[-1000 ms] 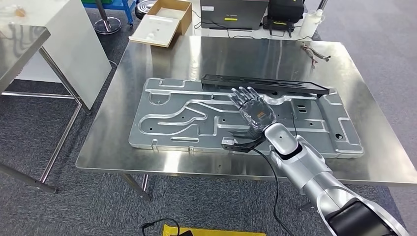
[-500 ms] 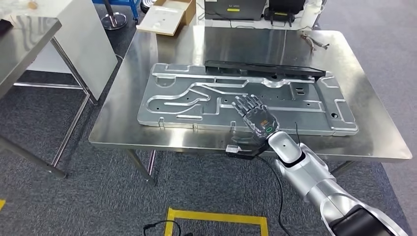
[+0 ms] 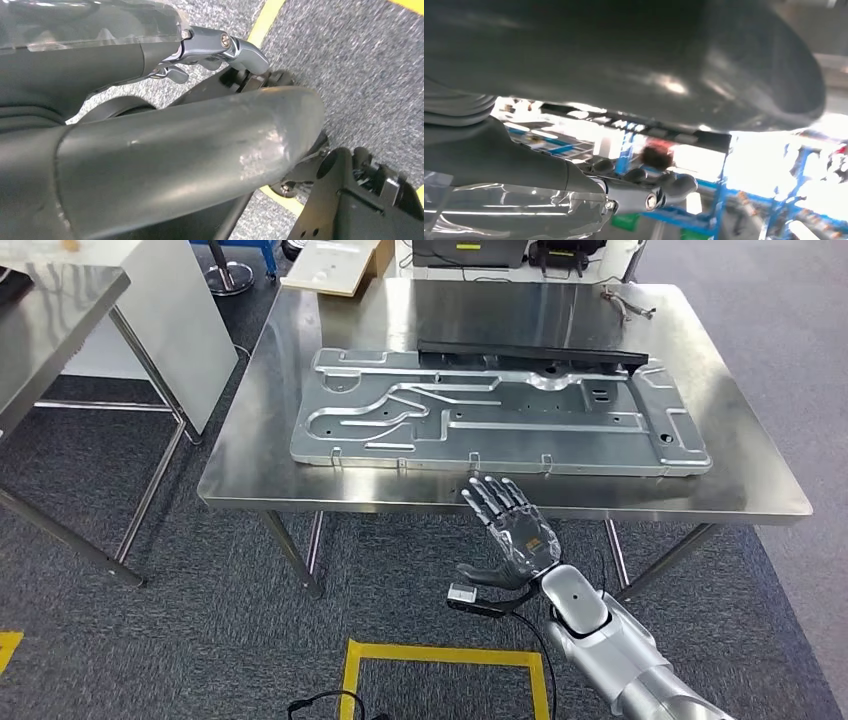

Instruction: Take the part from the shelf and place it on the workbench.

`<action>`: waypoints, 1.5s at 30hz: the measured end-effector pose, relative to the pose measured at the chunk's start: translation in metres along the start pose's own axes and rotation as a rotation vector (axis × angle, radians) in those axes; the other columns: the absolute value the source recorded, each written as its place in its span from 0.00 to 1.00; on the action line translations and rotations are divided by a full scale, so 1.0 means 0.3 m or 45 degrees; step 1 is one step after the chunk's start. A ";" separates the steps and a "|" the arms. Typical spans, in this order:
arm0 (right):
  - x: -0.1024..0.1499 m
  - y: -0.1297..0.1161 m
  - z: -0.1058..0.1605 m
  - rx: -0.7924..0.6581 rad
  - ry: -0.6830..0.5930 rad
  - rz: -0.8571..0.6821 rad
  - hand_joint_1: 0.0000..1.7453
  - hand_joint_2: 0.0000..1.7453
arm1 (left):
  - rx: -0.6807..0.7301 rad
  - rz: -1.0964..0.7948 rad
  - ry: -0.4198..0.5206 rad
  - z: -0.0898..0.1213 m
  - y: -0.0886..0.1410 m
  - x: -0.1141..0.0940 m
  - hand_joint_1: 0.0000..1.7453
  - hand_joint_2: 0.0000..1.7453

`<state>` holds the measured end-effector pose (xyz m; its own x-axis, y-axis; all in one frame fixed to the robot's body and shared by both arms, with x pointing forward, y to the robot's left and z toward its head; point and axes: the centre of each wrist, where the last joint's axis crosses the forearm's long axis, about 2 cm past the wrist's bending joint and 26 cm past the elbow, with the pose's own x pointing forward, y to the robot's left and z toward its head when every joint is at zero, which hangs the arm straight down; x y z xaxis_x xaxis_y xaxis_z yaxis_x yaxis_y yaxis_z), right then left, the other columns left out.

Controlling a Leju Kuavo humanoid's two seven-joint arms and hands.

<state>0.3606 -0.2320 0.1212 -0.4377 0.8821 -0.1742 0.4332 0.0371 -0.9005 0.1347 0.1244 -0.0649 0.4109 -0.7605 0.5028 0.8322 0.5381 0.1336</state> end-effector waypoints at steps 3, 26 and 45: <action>0.009 0.006 0.019 0.004 0.010 -0.020 0.00 0.50 | 0.002 0.006 0.005 0.000 -0.001 -0.002 0.00 0.00; 0.099 0.067 0.609 0.008 0.512 -0.677 0.00 0.25 | 0.189 0.304 0.058 0.015 -0.008 -0.101 0.00 0.00; 0.286 0.211 1.302 1.034 2.067 -1.157 0.00 0.00 | 0.287 0.428 0.090 0.025 -0.006 -0.154 0.00 0.00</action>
<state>0.0429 -0.3375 -0.1064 0.8873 0.2733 0.3714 -0.0454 0.8533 -0.5194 0.1115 0.1614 -0.0820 0.6770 -0.5478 0.4915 0.5482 0.8209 0.1599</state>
